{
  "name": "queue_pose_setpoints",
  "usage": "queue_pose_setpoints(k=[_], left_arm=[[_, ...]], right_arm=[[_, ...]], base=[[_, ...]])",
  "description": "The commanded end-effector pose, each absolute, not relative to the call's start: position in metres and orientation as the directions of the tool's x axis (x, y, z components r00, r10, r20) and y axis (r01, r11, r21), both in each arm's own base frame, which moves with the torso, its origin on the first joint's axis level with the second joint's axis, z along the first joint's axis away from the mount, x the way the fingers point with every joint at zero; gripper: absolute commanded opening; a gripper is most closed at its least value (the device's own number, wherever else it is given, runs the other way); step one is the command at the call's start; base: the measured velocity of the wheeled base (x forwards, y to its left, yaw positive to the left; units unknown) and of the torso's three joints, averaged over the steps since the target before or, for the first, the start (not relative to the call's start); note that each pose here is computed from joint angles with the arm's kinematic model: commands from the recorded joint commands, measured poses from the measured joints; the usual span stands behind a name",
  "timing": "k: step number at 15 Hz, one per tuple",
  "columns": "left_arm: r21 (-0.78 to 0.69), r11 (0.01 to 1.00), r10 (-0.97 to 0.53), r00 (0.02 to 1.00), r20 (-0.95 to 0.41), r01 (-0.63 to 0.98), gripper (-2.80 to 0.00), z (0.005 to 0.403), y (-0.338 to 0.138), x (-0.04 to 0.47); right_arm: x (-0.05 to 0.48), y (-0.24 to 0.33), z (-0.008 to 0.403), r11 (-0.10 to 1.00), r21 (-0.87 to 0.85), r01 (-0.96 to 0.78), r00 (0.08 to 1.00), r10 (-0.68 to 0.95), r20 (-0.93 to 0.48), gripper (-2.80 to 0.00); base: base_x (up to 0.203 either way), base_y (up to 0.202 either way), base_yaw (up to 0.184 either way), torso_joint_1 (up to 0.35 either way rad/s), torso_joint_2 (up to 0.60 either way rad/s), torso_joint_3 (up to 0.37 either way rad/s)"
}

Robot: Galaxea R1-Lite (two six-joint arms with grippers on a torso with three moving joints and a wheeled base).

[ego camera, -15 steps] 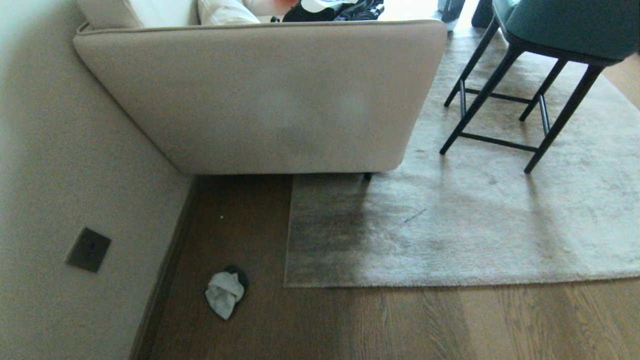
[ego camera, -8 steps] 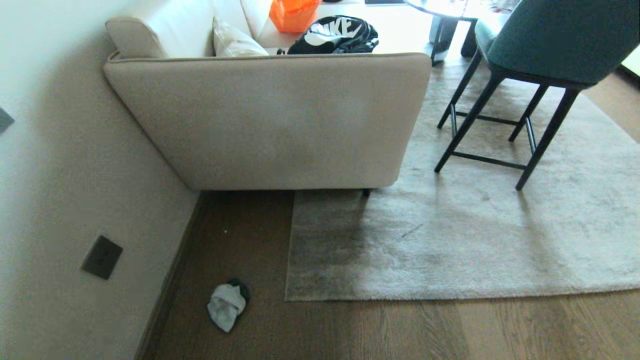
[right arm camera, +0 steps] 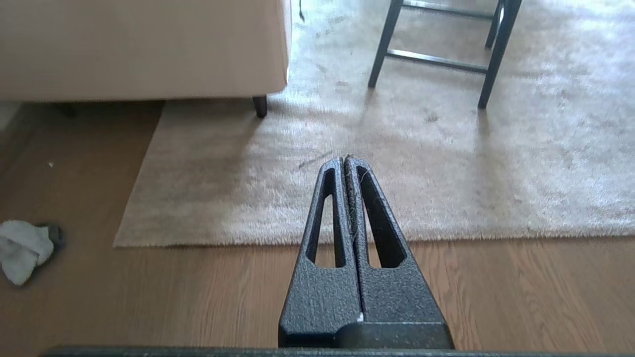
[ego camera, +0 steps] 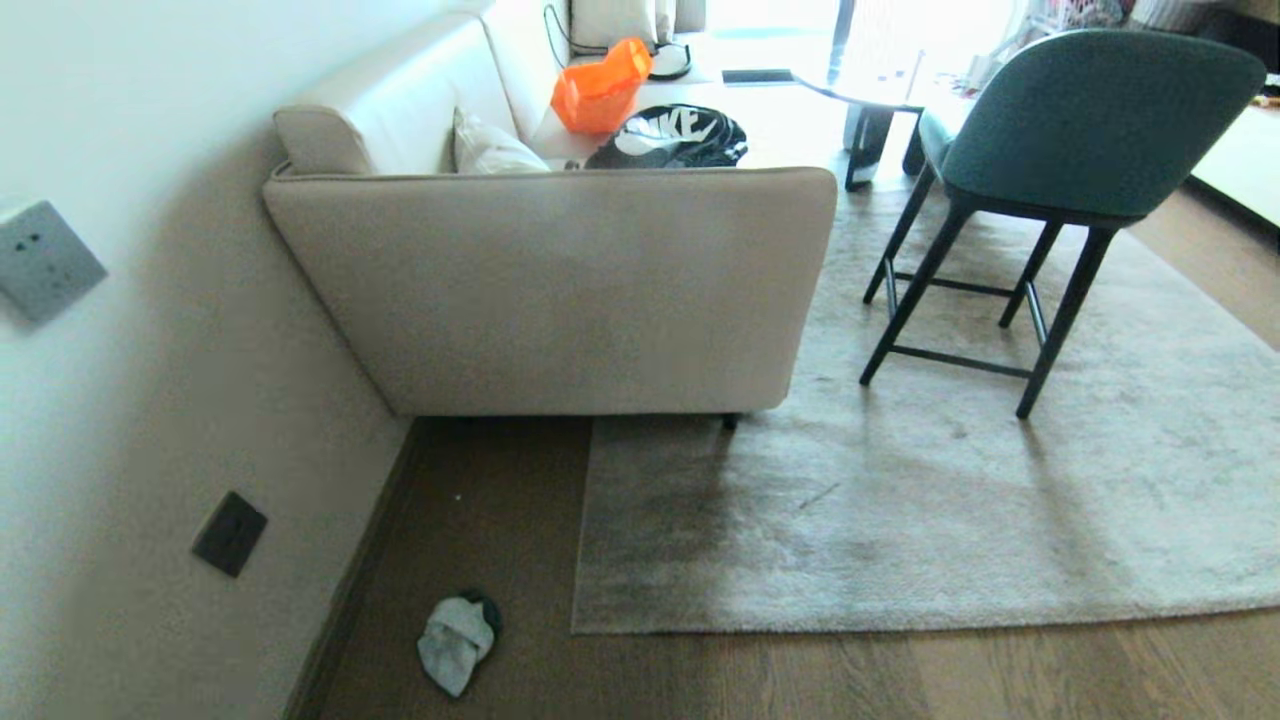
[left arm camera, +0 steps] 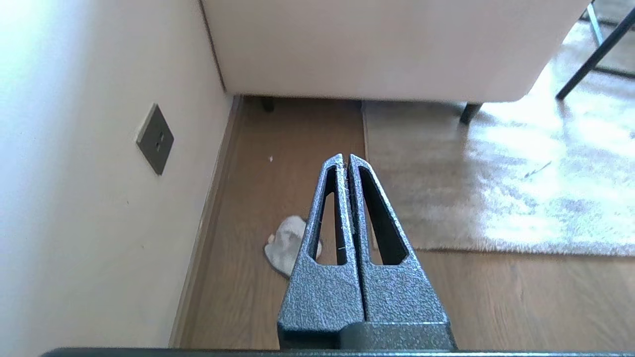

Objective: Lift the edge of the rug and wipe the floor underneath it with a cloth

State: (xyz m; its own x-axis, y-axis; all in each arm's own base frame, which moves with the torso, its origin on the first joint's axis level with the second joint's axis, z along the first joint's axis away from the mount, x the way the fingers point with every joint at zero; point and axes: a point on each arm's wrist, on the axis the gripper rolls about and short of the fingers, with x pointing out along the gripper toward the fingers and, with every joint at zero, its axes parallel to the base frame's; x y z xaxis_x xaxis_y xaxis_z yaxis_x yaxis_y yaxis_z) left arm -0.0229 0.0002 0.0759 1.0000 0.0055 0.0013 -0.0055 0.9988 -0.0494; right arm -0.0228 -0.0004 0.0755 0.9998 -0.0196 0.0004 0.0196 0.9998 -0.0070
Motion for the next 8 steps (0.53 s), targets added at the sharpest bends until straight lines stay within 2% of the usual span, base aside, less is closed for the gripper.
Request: queue_pose_setpoints(k=[1,4,8], left_arm=[[-0.051,0.999,0.006,1.000,0.001,-0.006,-2.80,0.0758,0.0002,-0.0229],[-0.051,0.999,0.006,1.000,0.002,-0.006,-2.80,0.0759,0.0002,-0.0229],[-0.052,0.999,0.006,1.000,0.002,-0.006,-2.80,0.0759,0.0002,-0.0229]], right_arm=[[-0.0227,-0.0004,0.0755,1.000,-0.008,0.020,1.000,-0.020,-0.001,-2.80],[-0.0227,-0.0004,0.0755,1.000,-0.008,0.020,1.000,-0.020,-0.002,-2.80],[-0.0227,-0.0004,0.0757,1.000,-0.008,0.020,1.000,-0.020,0.000,-2.80]], base=[[0.000,0.000,0.000,0.002,0.00,0.203],[0.000,0.000,0.000,0.006,0.00,0.204],[0.000,0.000,0.000,-0.001,0.00,0.022]])
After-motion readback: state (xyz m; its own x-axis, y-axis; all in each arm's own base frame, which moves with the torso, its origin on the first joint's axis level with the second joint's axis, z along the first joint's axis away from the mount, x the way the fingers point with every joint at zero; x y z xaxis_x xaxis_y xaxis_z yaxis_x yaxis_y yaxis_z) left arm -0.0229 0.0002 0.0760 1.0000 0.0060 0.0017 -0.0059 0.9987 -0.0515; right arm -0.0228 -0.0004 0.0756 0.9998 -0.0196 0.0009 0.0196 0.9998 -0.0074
